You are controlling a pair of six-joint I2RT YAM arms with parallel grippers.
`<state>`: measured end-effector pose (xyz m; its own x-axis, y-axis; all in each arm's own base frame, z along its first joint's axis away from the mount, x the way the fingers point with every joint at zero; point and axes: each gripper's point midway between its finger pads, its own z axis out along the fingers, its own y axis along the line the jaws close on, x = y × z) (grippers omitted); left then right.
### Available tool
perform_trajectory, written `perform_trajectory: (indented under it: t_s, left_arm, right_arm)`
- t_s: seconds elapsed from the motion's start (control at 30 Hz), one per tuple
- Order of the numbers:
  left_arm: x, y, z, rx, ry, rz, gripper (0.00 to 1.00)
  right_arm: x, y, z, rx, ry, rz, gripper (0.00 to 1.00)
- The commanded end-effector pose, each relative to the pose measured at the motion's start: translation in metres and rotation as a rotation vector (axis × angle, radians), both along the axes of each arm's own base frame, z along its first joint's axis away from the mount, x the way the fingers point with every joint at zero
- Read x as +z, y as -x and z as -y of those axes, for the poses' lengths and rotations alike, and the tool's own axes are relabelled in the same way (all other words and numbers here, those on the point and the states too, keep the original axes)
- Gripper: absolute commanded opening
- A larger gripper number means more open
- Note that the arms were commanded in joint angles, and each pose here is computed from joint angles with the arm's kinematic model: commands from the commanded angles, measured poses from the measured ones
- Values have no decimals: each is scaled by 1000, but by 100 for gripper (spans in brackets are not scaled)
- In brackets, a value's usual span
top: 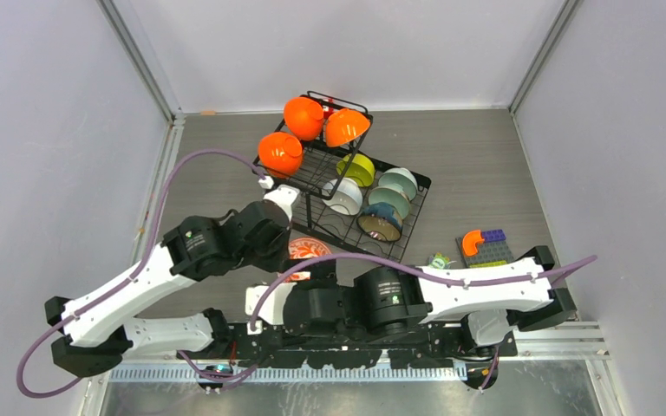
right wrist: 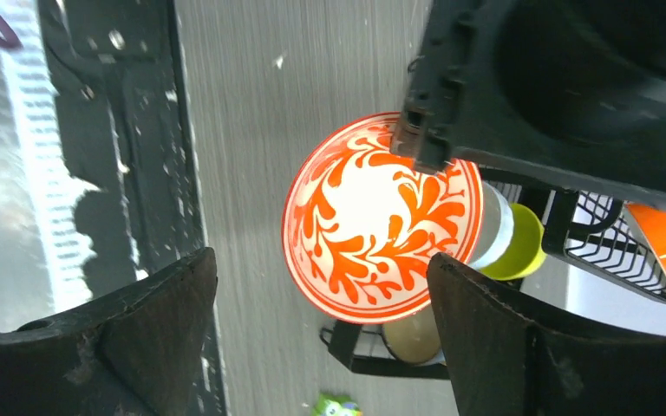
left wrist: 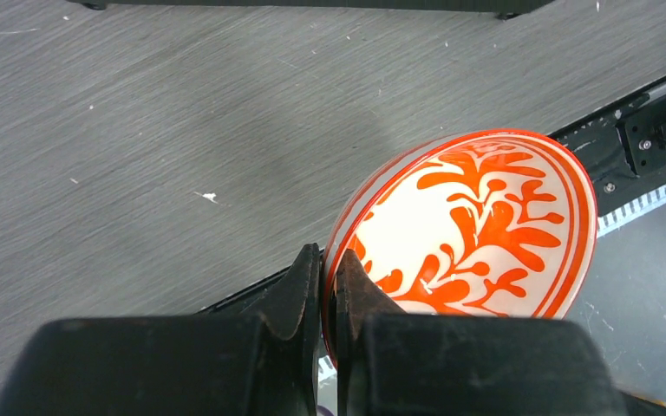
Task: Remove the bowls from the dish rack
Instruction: Place the bowl at the center of the board.
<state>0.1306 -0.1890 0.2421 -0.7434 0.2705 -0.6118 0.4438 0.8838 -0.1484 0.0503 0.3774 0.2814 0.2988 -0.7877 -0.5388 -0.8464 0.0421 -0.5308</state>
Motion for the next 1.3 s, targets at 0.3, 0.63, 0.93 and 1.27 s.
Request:
perform_trajectory:
  t_s: [0.3,0.63,0.93,1.27]
  left_arm:
    - [26,-14,-51,324,215,179,0]
    - [9,-11,-71,463,232,150,0]
    - [12,-13,-59,483,255,119,0]
    - [12,-7,-59,525,278,67,0]
  right_arm:
    - [120,-66,35,-562,-999,-626,95]
    - [67,-85,19,-729,-1027,-705,84]
    - [48,-105,3,-845,-933,-598,63]
    - [13,-109,-10,-897,-784,-563,51]
